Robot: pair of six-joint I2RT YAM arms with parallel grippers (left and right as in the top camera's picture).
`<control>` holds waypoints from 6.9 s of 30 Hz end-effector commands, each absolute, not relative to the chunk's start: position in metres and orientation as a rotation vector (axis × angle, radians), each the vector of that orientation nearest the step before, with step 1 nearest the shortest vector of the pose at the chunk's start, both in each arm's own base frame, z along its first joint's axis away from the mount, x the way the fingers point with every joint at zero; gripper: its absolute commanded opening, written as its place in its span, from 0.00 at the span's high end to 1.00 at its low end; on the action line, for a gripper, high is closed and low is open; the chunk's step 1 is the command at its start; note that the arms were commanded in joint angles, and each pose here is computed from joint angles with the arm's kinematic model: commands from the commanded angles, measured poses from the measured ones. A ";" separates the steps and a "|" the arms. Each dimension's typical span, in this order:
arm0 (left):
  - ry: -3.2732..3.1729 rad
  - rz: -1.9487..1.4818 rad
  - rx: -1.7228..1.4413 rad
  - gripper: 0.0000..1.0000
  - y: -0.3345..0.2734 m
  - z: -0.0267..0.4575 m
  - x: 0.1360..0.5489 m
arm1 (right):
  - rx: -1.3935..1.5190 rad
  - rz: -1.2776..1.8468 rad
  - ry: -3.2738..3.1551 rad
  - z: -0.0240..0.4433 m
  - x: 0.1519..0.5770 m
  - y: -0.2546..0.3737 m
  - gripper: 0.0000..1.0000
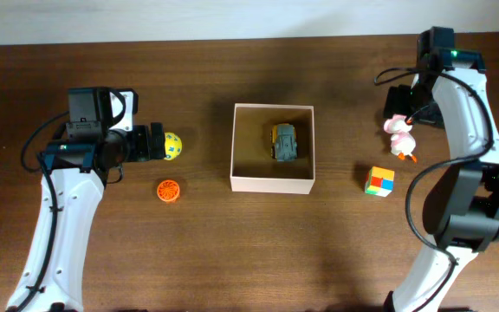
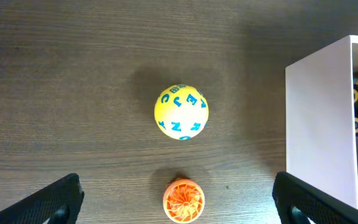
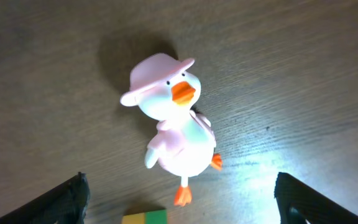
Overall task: Pack container
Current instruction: 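Grasp the white duck toy with the right gripper, then move the duck into the box and open the right gripper, then grasp the colored puzzle cube with the right gripper, then place the cube in the box beside the truck, release, then grasp the yellow lettered ball with the left gripper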
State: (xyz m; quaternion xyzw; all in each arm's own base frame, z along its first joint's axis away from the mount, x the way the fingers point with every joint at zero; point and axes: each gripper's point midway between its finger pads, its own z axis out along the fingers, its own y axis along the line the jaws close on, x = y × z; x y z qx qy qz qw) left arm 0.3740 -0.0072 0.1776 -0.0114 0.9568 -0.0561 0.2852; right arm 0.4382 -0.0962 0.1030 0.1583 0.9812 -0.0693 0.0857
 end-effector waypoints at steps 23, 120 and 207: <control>2.547 -0.164 -0.038 0.01 -0.007 0.182 0.377 | 0.489 -0.087 3.040 0.053 0.419 -0.080 0.84; 2.547 -0.164 -0.038 0.01 -0.007 0.182 0.377 | 0.565 -0.043 3.065 0.017 0.325 -0.029 0.56; 2.586 -0.241 0.141 0.01 -0.044 0.158 0.424 | 0.719 0.047 2.476 0.280 0.326 -0.044 0.01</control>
